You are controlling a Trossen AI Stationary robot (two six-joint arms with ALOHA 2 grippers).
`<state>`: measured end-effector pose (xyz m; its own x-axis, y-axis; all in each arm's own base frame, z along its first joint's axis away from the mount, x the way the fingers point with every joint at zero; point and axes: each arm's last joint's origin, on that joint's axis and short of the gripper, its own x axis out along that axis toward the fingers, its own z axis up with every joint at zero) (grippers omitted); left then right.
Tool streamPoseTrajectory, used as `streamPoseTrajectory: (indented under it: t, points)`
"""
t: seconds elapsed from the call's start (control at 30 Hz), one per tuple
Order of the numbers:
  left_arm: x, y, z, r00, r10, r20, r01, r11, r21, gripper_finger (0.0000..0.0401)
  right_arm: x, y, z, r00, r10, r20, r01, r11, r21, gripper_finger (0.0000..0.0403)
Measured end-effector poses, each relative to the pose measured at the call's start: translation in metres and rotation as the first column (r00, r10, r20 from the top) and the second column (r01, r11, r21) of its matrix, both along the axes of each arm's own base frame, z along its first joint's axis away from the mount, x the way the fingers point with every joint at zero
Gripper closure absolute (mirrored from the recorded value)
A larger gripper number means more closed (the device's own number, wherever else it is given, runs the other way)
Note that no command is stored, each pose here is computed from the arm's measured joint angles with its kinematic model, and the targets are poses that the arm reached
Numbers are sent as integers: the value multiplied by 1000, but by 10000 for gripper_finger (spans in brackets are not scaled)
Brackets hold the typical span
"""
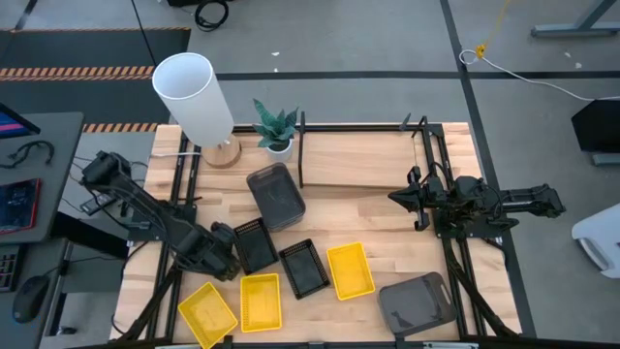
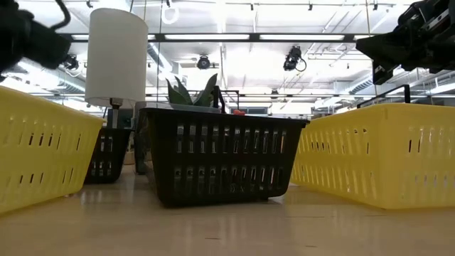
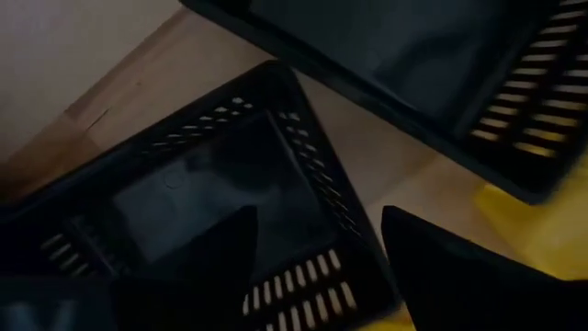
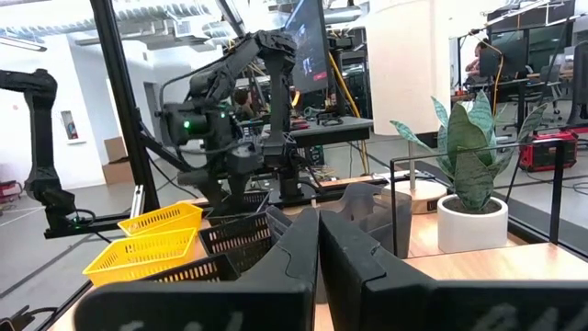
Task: Stack baskets on shelf by color
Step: Stack the left black bin into the center black bin
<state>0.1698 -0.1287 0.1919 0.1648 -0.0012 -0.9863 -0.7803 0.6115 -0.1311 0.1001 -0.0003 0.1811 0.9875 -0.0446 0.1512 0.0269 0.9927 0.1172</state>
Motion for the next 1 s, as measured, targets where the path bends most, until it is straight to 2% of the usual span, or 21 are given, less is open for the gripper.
streamPoseTrajectory:
  t: [0.23,0.53,0.9,1.0]
  points:
    - [9,-7,-19,998,-23,-53,26,999,47,186,0,0,0,1000,0,0,0,1000,0,384]
    - [18,-12,-34,996,-44,-83,46,999,24,233,0,0,0,1000,0,0,0,1000,0,384]
    - [19,-12,-34,992,-78,-102,76,997,-19,365,0,0,0,1000,0,0,0,1000,0,384]
    - [19,-13,-33,989,-96,-111,90,994,-65,392,0,0,0,1000,0,0,0,1000,0,384]
